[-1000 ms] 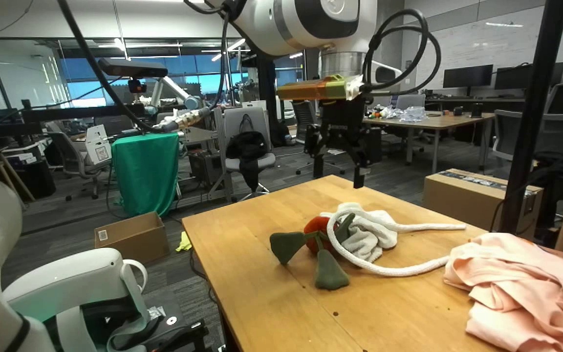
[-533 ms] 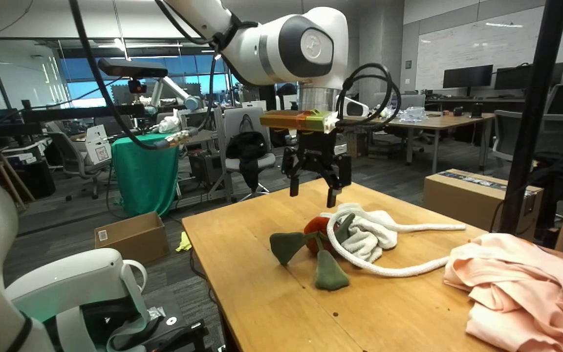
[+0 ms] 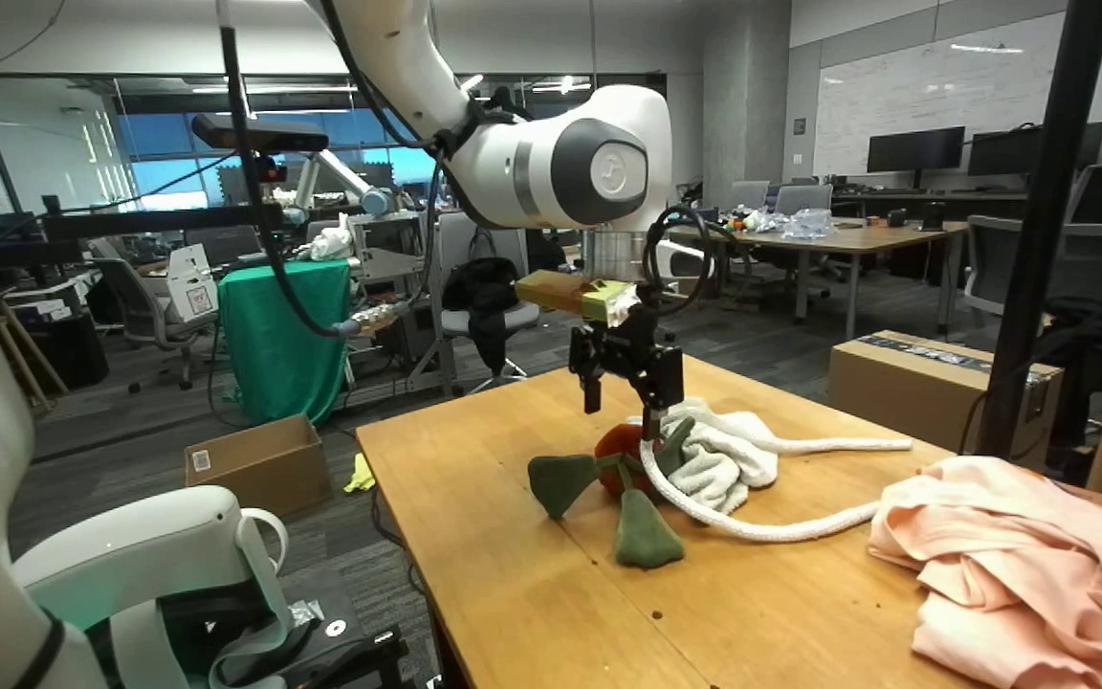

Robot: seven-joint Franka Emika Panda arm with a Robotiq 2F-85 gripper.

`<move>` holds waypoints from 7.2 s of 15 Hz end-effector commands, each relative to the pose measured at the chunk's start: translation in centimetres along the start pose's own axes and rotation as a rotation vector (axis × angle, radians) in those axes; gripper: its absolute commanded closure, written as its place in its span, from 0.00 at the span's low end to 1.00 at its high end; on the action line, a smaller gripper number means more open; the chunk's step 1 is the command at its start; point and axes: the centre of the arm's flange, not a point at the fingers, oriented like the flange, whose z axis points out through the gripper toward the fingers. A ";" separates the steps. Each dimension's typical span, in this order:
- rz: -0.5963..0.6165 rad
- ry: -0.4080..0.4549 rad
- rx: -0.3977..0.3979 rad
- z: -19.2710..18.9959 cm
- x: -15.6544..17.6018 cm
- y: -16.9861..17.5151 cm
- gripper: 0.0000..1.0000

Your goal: Separate the clothes, rope and plush toy on the table

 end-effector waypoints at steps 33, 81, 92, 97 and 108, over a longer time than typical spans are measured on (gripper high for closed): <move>0.710 0.132 0.001 2.2 -0.3 -2.6 0.00; -0.022 -0.140 0.743 -1.5 -4.3 -0.7 0.82; -0.300 -0.248 0.581 -2.5 -1.6 -7.7 0.84; -0.452 -0.289 0.510 -3.1 -0.6 -12.2 0.84; -0.641 -0.383 0.504 -1.9 1.3 -18.8 0.84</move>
